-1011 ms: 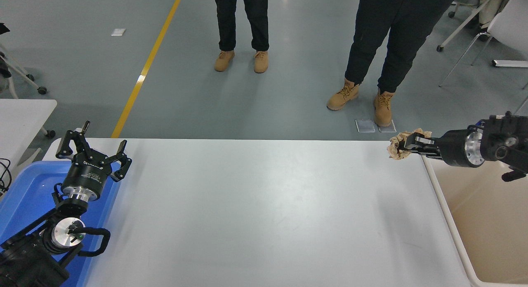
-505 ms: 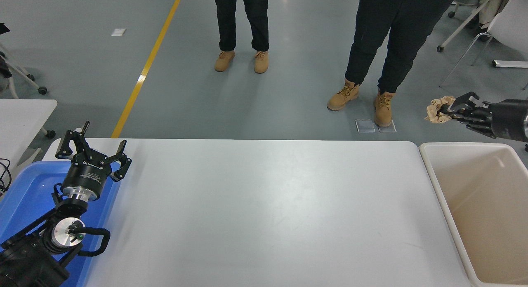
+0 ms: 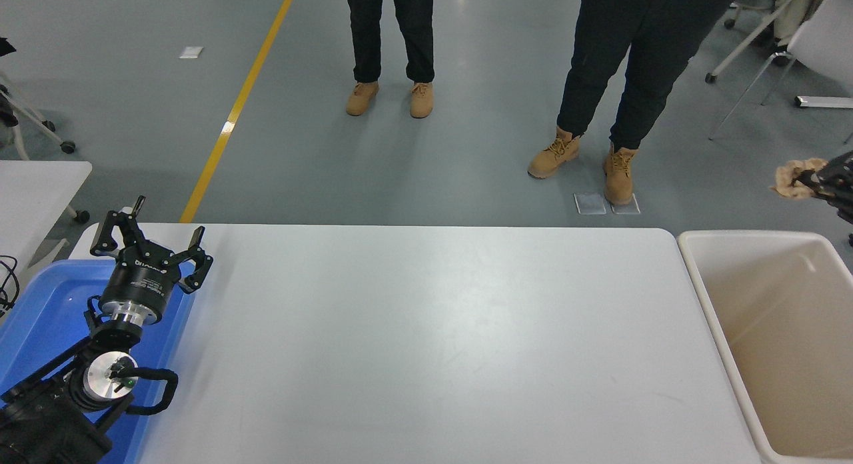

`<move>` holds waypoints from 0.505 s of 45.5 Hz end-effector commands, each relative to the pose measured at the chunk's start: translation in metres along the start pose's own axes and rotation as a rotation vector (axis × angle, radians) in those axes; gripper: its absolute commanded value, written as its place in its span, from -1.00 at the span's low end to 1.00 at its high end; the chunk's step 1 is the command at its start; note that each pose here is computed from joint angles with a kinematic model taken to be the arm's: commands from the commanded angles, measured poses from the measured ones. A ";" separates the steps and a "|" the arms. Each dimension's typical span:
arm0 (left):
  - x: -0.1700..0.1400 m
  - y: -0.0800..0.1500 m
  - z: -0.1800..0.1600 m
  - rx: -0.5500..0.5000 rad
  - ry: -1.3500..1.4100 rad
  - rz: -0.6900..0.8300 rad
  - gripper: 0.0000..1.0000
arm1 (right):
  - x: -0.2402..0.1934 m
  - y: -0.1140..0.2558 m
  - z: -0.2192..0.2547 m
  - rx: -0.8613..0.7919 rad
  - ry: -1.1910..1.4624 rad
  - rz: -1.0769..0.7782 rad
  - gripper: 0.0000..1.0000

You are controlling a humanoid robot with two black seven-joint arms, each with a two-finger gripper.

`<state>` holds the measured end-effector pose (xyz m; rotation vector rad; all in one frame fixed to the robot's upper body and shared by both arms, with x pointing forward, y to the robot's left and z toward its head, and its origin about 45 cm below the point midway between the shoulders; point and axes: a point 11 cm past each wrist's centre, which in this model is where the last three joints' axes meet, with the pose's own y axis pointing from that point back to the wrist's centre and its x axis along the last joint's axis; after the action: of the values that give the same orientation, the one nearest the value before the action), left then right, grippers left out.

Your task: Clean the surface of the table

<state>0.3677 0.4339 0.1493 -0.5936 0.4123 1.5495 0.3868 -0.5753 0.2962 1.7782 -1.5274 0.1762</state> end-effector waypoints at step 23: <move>0.000 0.000 0.000 -0.001 0.001 0.000 0.98 | 0.018 0.020 0.090 -0.153 -0.158 0.285 -1.00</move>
<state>0.3677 0.4339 0.1493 -0.5938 0.4124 1.5496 0.3546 -0.6312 0.2682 1.5738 -1.7886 0.0758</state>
